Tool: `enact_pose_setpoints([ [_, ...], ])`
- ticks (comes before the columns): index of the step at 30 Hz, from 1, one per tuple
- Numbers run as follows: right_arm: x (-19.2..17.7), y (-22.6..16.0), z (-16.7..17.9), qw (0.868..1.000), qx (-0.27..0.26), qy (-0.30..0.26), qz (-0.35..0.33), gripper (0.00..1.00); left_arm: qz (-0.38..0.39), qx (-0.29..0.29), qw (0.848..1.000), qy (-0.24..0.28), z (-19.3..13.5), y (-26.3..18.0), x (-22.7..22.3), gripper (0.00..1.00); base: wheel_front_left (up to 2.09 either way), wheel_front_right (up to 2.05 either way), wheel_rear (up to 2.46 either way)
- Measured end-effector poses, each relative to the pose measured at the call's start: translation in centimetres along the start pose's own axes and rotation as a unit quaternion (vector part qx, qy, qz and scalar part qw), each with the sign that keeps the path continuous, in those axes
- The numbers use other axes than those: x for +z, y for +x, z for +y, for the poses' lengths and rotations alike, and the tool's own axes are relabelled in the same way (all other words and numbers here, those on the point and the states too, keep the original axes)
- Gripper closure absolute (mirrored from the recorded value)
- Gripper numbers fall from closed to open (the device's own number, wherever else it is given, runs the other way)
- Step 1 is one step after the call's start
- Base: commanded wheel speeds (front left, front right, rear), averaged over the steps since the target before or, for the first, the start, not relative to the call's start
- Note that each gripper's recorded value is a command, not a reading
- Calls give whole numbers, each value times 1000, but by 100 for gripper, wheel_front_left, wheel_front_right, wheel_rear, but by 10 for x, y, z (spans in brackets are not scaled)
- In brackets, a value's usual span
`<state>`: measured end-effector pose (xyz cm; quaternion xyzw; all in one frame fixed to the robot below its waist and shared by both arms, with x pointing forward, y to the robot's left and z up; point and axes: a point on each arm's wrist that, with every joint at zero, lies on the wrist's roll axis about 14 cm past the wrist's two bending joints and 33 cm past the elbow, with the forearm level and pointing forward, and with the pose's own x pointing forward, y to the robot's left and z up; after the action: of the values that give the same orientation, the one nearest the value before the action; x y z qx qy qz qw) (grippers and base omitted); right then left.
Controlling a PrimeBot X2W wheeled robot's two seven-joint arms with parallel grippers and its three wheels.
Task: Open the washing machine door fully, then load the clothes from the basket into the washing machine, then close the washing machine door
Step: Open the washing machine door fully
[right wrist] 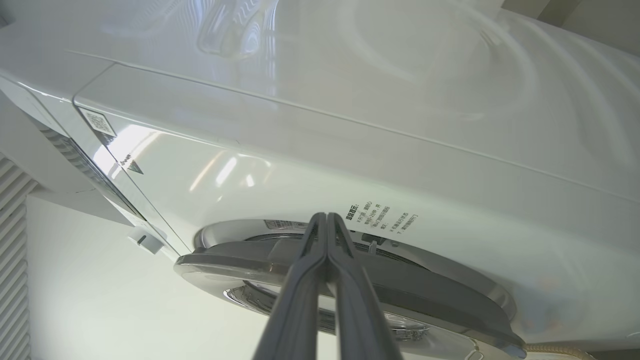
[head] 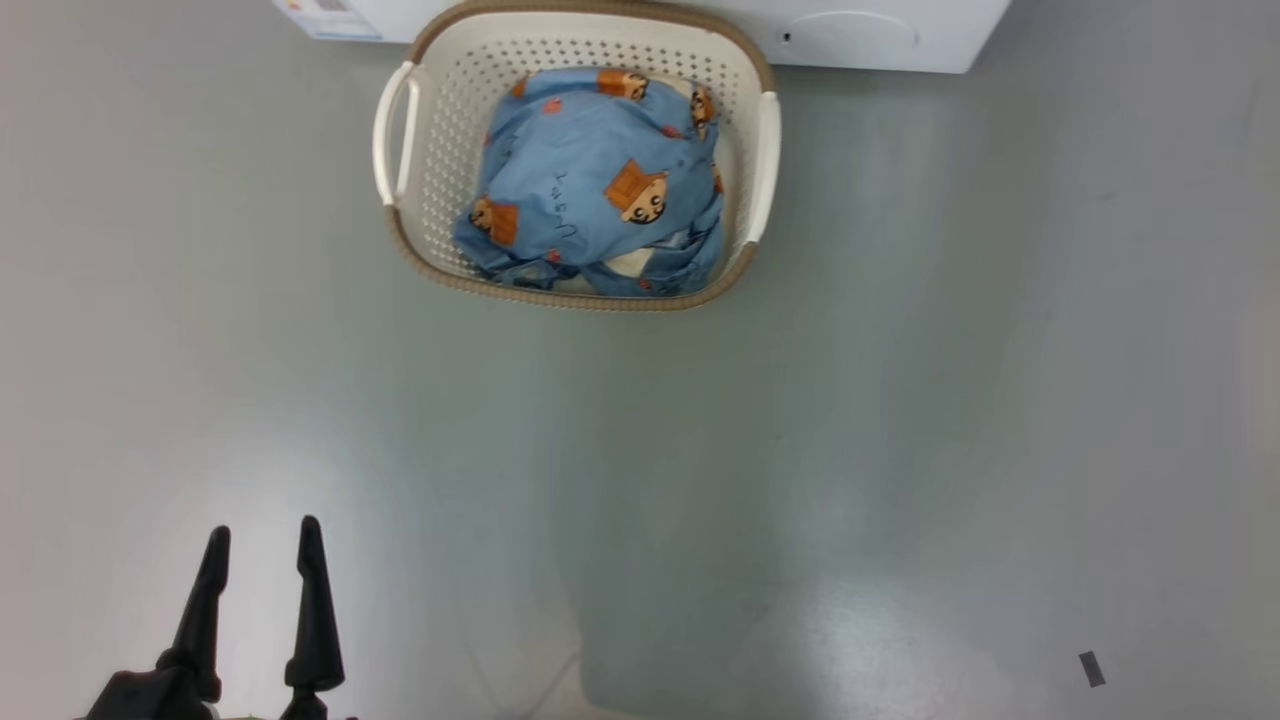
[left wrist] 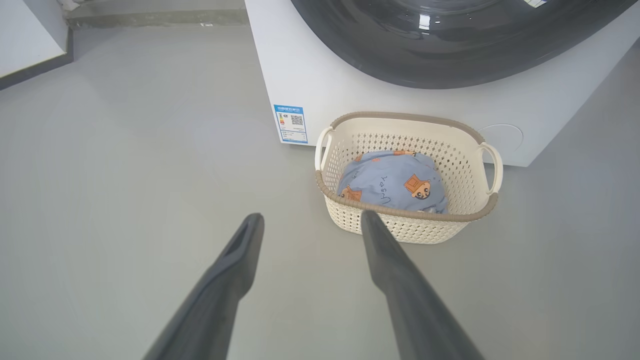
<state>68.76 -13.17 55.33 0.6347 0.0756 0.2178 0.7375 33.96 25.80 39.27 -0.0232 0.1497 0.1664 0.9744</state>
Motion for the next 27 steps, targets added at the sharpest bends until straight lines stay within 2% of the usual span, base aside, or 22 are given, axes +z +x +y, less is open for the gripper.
enact_pose_setpoints([
  [18,-63,55,-11,995,22,-17,94,100,38,38,998,-24,7,-14,-18,0,0,0,0],
  [27,-74,69,-17,992,25,-37,121,100,80,70,994,-30,19,-32,-39,0,0,0,0],
])
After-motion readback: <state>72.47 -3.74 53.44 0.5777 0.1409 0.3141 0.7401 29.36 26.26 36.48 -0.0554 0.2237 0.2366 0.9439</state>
